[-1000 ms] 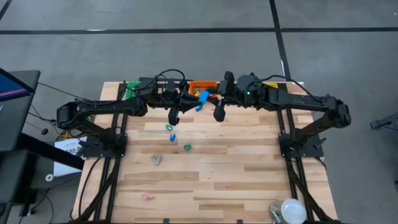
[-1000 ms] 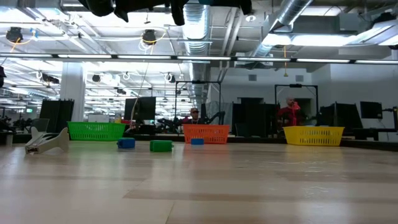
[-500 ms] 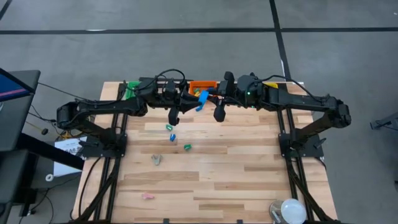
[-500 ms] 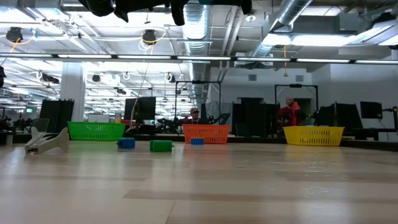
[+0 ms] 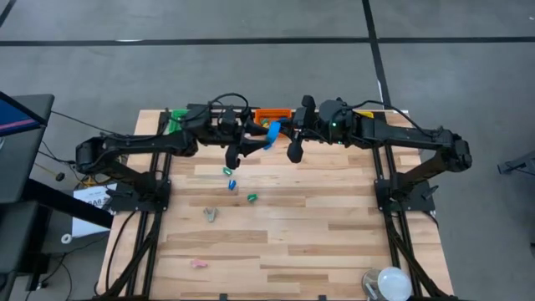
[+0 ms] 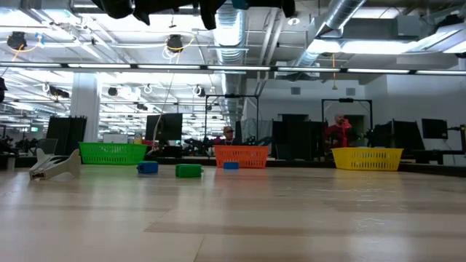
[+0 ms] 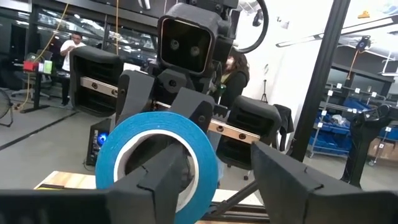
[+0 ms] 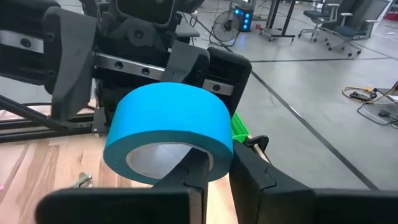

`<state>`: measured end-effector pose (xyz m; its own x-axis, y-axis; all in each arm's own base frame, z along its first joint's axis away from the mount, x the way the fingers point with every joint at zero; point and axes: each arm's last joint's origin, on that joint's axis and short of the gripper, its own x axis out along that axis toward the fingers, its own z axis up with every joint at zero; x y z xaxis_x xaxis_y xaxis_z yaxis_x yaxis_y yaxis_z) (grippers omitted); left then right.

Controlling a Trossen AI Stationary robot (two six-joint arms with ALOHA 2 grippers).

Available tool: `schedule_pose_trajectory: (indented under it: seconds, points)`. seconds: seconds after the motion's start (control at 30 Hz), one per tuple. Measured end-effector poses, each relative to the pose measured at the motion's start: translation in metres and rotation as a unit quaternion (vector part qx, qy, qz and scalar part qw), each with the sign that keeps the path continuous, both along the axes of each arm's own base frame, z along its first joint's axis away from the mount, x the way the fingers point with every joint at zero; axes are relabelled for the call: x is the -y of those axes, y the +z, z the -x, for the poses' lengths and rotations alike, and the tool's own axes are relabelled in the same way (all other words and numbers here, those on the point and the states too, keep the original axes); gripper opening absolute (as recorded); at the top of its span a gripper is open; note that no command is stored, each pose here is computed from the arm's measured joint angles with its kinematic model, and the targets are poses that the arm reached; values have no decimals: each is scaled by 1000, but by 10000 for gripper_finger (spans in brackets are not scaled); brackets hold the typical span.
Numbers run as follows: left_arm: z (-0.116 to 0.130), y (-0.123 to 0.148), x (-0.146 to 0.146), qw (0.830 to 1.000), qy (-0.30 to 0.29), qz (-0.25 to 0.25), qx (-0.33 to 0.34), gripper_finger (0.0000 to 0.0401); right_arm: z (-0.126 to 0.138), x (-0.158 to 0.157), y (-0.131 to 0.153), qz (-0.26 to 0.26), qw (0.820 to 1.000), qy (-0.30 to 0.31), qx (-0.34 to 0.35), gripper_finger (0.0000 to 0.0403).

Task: Pick and place Stapler, Stapler remover, tape
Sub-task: Put the light blue tape into the yellow bin

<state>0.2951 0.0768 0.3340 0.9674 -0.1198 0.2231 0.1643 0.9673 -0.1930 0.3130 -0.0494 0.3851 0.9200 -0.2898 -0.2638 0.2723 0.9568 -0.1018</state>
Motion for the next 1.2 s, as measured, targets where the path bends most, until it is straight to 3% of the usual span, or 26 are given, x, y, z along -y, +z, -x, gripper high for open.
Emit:
schedule_pose_trajectory:
  seconds: [0.53, 0.73, 1.0, 1.2]
  points:
    - [43, 44, 3, 996, 25, -38, 78, 192, 6, 1, -1, -3, 1000, -4, -23, 37]
    - [47, 41, 4, 998, 28, -26, 39, 191, 27, 8, 0, -4, 997, -41, -72, 36]
    - [43, 27, 0, 996, 76, -30, -30, 191, 60, 34, -7, -12, 979, -125, -163, 38]
    - [43, 27, -1, 995, 89, -29, -28, 191, 82, 63, -20, -36, 949, -191, -248, 36]
